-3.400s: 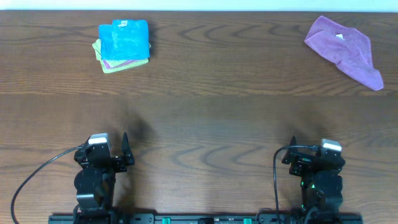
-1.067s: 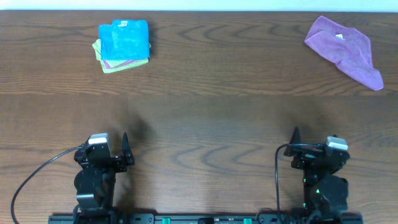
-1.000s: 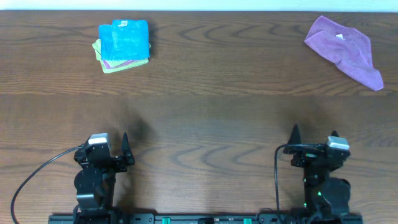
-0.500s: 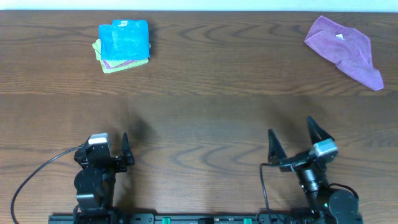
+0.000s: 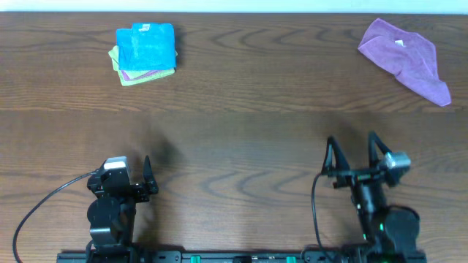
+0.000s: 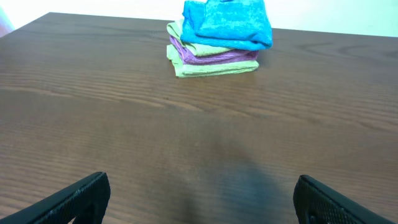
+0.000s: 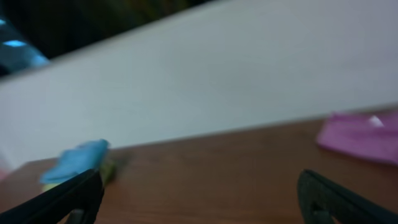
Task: Fold the cloth
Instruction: 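Open the right gripper and reach toward the pink cloth at back right, then lower the right gripper onto the pink cloth and pinch its edge, then lift the pink cloth with the right gripper and pull it toward the front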
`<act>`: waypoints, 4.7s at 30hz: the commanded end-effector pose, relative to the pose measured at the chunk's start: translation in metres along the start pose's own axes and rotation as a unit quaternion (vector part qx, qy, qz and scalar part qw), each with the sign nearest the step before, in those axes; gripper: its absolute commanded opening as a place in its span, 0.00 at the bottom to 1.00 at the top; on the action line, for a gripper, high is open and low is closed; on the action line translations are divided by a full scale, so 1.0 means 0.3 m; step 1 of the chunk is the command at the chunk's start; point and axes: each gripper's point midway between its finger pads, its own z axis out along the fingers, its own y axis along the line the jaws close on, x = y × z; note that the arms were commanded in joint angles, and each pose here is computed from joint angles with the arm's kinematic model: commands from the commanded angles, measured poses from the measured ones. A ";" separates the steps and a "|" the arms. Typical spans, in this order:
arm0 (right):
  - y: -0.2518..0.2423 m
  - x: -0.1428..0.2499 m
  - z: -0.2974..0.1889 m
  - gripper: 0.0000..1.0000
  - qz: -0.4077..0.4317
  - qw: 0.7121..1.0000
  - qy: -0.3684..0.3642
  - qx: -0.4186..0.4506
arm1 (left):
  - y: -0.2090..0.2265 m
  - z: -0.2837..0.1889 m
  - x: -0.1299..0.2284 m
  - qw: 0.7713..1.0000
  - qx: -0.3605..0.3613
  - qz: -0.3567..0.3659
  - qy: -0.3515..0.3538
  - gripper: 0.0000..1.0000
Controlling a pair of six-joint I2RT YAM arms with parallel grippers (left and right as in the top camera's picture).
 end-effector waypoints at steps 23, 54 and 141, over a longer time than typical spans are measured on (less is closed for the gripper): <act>-0.595 -0.108 0.658 0.99 0.025 0.942 0.243 0.232 | 0.007 0.011 0.036 1.000 -0.006 0.000 0.011 0.95; -1.159 0.141 0.641 0.99 -0.085 0.763 0.473 0.432 | 0.007 0.011 0.036 1.000 -0.006 0.000 0.011 0.95; -0.064 -0.603 0.376 0.01 -0.092 0.920 0.336 0.181 | 0.007 0.011 0.036 1.000 -0.006 0.000 0.011 0.95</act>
